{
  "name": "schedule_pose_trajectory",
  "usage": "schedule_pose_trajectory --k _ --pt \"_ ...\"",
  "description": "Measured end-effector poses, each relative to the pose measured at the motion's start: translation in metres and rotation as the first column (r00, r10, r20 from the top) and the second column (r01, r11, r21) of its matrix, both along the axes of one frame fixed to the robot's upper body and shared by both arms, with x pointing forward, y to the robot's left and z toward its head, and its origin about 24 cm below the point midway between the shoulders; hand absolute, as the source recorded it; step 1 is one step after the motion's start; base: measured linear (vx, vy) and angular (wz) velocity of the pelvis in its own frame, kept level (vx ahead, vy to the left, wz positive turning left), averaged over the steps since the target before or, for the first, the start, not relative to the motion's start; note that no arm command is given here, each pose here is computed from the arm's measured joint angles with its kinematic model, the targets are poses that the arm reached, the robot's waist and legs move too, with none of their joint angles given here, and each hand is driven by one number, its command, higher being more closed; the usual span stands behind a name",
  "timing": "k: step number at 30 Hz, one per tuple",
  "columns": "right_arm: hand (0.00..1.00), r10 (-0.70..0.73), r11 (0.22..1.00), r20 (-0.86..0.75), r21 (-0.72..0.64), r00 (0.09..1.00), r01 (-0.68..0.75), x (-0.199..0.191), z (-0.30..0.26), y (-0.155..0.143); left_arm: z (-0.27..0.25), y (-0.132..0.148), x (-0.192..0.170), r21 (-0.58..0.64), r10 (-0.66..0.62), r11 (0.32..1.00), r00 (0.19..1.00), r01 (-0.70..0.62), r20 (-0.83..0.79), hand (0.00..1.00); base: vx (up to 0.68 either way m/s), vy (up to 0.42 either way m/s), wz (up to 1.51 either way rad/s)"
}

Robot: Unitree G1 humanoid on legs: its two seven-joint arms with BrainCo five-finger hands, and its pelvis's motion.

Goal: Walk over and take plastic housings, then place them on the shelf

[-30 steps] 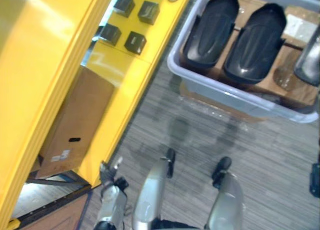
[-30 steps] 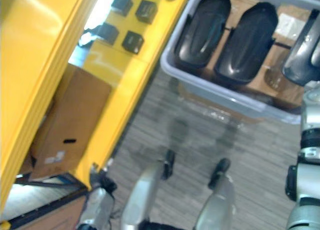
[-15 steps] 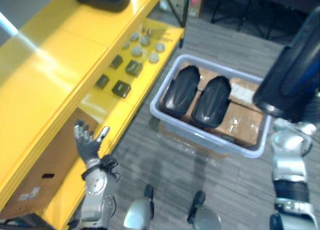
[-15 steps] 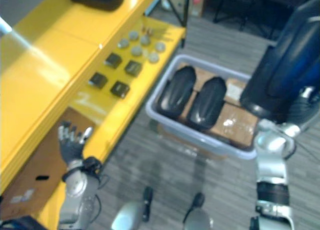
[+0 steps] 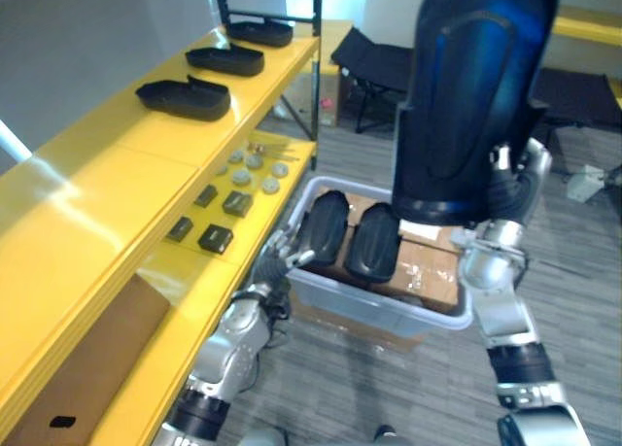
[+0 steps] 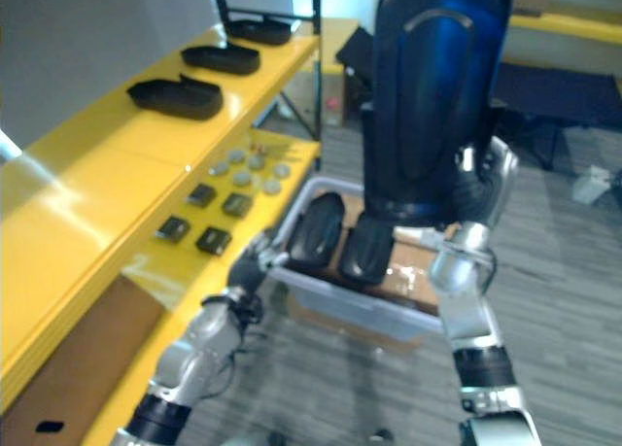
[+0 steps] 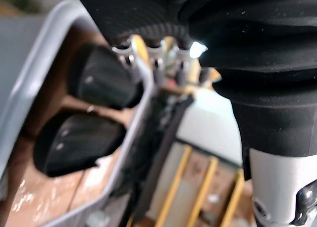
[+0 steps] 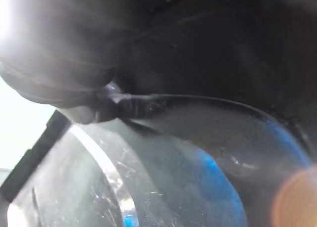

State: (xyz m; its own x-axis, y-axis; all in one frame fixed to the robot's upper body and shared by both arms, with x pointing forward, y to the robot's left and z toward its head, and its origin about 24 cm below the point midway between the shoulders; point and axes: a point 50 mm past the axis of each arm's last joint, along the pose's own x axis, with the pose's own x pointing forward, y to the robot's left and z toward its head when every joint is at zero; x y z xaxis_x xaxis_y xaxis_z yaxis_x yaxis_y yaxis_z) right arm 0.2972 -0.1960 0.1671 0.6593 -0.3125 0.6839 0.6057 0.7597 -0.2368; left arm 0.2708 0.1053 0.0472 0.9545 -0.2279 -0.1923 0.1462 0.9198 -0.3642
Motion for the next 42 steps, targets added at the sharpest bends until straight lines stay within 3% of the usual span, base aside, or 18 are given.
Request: schedule_pose_trajectory --k 13,20,32,39,40,42 --pt "1.0 0.152 0.984 -0.16 -0.067 0.975 -0.164 0.008 -0.032 0.045 0.02 -0.011 0.017 -0.04 -0.023 0.999 0.995 0.026 0.094 0.0 -0.04 -0.008 0.03" --pt "1.0 0.198 0.972 -0.248 -0.076 0.948 -0.223 0.011 -0.05 0.058 0.037 -0.019 0.02 -0.071 -0.044 0.996 0.982 0.057 0.183 0.0 0.0 0.001 0.01" --pt "1.0 0.234 0.952 -0.308 -0.12 0.922 -0.282 0.01 -0.064 0.074 0.038 -0.035 0.014 -0.095 -0.142 0.982 0.97 0.163 0.198 0.0 -0.02 0.0 0.0" --pt "1.0 0.247 0.946 -0.335 -0.122 0.909 -0.302 0.01 -0.07 0.077 0.038 -0.035 0.013 -0.082 -0.139 0.984 0.971 0.157 0.195 0.0 0.0 0.0 0.0" --pt "1.0 0.254 0.943 -0.335 -0.123 0.907 -0.31 0.01 -0.07 0.078 0.038 -0.035 0.013 -0.081 -0.135 0.985 0.972 0.153 0.194 1.0 0.0 0.0 0.0" --pt "1.0 0.278 0.934 -0.332 -0.124 0.901 -0.334 0.008 -0.071 0.083 0.038 -0.034 0.014 -0.052 -0.097 0.993 0.977 0.108 0.19 1.0 0.0 0.0 0.0"
